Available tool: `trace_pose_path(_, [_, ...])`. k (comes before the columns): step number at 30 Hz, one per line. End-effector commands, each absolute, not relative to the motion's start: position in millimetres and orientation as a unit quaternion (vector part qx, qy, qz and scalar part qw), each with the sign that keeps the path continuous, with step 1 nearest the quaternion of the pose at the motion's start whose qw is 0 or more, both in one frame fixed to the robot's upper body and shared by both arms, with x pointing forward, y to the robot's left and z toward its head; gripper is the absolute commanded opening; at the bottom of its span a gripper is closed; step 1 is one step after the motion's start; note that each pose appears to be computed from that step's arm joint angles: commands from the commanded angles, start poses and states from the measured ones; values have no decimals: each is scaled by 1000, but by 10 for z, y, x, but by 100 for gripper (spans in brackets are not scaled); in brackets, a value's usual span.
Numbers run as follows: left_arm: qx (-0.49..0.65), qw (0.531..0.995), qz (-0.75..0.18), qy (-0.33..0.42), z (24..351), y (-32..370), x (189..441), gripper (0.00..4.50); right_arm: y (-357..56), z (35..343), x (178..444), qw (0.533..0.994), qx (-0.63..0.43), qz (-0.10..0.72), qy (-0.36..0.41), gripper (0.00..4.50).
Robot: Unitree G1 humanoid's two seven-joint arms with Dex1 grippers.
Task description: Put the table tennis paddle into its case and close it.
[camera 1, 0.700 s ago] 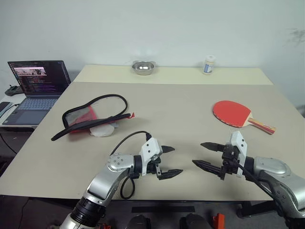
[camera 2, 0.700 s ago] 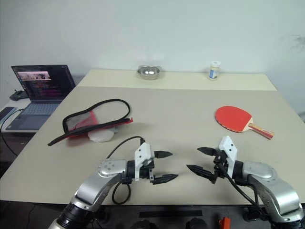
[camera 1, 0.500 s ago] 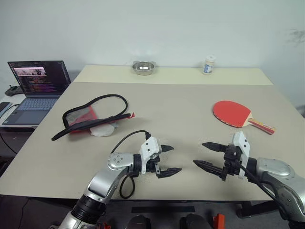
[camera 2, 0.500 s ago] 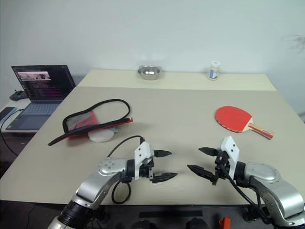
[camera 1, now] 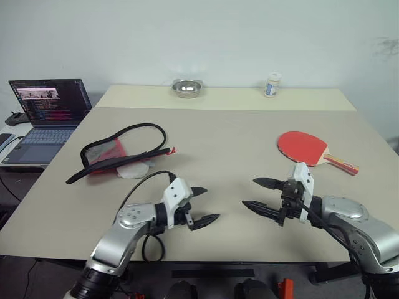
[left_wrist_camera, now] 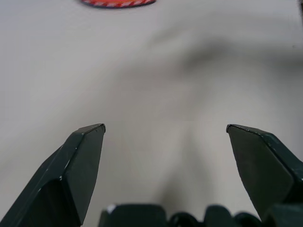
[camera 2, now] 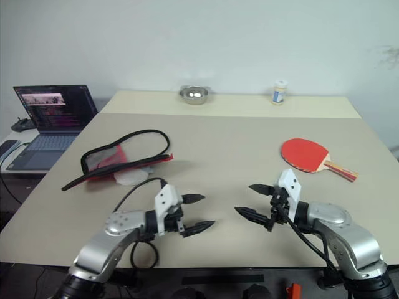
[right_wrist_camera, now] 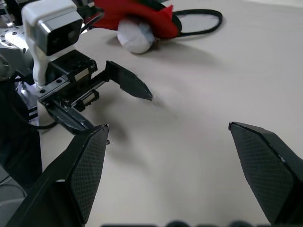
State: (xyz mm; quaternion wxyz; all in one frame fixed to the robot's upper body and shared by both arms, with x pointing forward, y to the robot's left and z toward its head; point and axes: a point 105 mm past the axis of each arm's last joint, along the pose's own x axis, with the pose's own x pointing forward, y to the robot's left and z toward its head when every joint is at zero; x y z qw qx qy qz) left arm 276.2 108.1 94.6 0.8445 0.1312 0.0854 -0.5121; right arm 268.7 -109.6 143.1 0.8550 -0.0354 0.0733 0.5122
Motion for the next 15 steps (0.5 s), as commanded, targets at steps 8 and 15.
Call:
trace_pose_path(8, [153,806,-572,23,1359,961,2672,450,-1174,1552,2586,854,-53,515,56,445])
trace_pose_path(15, [181,805,-566,-3,1573,1061,2822,450,-1138,1597,2567,859,-55,507,46,445])
